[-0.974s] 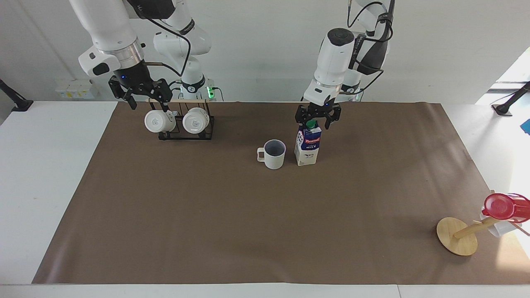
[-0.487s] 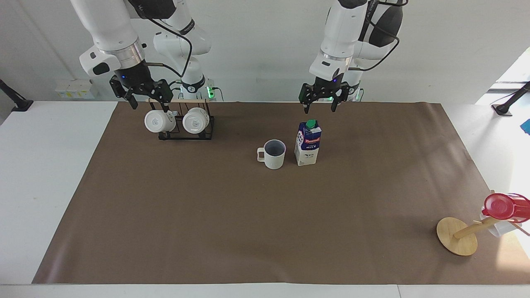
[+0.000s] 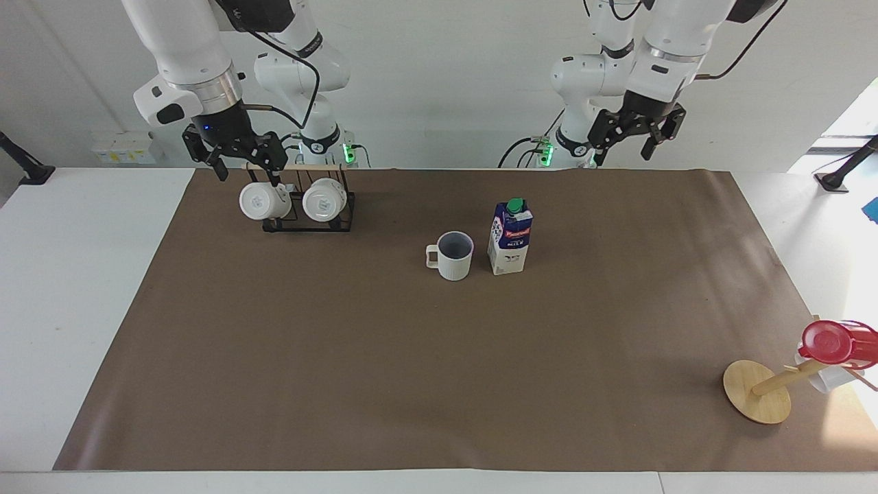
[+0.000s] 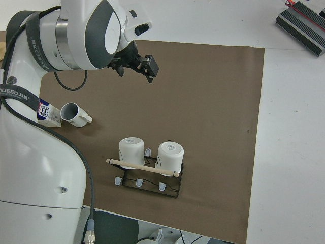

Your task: Place cup and milk on table

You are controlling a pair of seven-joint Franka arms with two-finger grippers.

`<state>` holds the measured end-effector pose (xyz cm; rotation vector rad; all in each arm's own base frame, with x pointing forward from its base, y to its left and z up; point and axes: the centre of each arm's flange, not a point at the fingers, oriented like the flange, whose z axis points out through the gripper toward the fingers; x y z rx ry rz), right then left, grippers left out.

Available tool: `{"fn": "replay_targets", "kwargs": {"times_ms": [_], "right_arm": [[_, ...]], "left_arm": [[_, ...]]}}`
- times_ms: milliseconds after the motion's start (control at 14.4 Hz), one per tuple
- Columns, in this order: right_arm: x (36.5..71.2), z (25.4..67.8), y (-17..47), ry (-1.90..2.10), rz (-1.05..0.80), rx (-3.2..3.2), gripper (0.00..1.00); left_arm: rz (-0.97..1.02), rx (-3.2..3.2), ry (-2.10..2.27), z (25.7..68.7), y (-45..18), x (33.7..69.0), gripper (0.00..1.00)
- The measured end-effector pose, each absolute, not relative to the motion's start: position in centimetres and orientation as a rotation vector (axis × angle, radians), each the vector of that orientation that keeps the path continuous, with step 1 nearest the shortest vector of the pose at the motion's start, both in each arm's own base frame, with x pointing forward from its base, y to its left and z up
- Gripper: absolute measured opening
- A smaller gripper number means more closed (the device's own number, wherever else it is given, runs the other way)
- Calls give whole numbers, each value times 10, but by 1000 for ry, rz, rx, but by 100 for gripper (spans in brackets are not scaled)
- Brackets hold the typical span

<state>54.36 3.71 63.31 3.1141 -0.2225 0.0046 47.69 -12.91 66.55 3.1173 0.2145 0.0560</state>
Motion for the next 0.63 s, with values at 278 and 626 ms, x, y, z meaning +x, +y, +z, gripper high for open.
{"fn": "replay_targets", "kwargs": {"times_ms": [278,626], "right_arm": [[544,633,37,-222,5,3114,100],[544,633,38,-219,5,3114,100]], "left_arm": [[-68,3131,276,681,-70,473,100],[-141,3135,203,685,-43,468,100]]}}
